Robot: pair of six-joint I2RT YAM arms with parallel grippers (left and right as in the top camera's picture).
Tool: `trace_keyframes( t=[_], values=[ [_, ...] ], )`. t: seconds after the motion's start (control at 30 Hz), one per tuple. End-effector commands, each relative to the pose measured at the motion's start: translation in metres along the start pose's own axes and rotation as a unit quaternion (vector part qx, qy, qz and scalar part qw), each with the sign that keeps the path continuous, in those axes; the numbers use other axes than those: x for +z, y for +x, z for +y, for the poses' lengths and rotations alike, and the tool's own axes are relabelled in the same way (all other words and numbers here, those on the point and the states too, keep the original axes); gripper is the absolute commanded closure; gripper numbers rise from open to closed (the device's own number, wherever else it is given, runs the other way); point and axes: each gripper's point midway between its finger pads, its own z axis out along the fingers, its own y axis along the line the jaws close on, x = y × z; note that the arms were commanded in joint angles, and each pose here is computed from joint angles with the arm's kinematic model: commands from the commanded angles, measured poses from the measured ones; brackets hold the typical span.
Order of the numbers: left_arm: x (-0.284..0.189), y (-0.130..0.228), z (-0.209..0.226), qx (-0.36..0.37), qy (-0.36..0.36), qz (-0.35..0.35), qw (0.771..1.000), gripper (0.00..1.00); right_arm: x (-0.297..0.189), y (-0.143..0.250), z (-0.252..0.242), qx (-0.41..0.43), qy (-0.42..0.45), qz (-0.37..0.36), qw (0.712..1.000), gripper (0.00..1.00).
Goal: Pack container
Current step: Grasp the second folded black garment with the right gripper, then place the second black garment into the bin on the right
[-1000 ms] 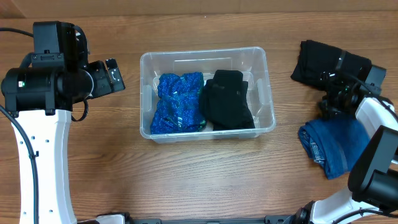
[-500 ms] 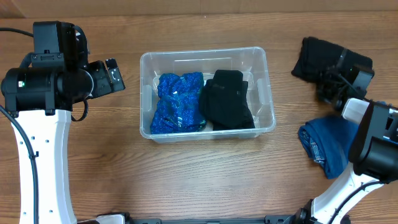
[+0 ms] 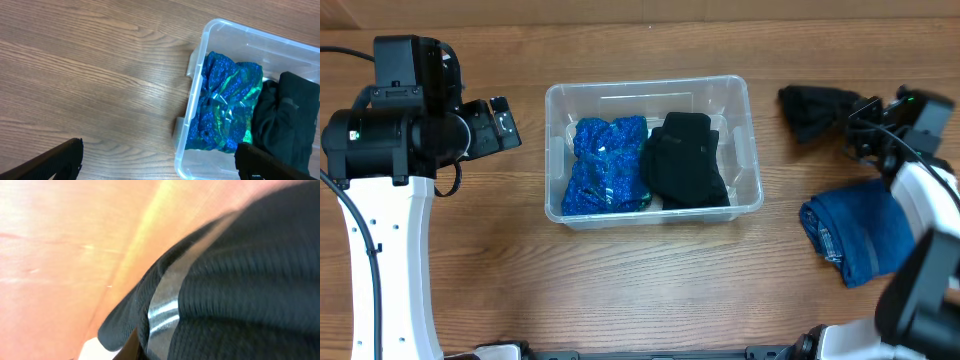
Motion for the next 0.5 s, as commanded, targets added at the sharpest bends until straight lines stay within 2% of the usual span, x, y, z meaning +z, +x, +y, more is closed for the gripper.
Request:
trace_keyframes(
  t=[0.0,0.13,0.2,0.27,0.3,0.37,0.4,0.47],
  values=[
    [-0.004,-0.006,0.002,0.004,-0.003,-0.013,1.000,0.00,-0.061,-0.009,0.066,-0.116,-0.055,-0.049,0.990,0.96],
    [-0.005,-0.007,0.002,0.002,-0.003,-0.015,1.000,0.00,-0.123,0.027,0.124,-0.224,-0.093,-0.057,0.968,0.96],
    [-0.004,-0.006,0.002,0.002,-0.003,-0.014,1.000,0.00,-0.142,0.085,0.158,-0.303,-0.131,-0.009,0.944,0.96],
    [-0.004,-0.006,0.002,0.002,-0.004,-0.013,1.000,0.00,-0.147,0.150,0.177,-0.393,-0.173,0.059,0.901,0.96],
    [-0.004,-0.005,0.002,0.002,-0.004,-0.011,1.000,0.00,-0.148,0.193,0.182,-0.450,-0.198,0.108,0.864,0.96],
    [-0.004,-0.004,0.003,0.002,-0.005,-0.009,1.000,0.00,-0.149,0.239,0.179,-0.512,-0.222,0.163,0.814,0.96],
    [-0.004,-0.004,0.003,0.002,-0.005,-0.009,1.000,0.00,-0.149,0.272,0.169,-0.556,-0.232,0.216,0.768,0.96],
    [-0.004,-0.004,0.002,0.002,-0.004,-0.009,1.000,0.00,-0.139,0.304,0.148,-0.582,-0.221,0.293,0.726,0.96]
  ],
)
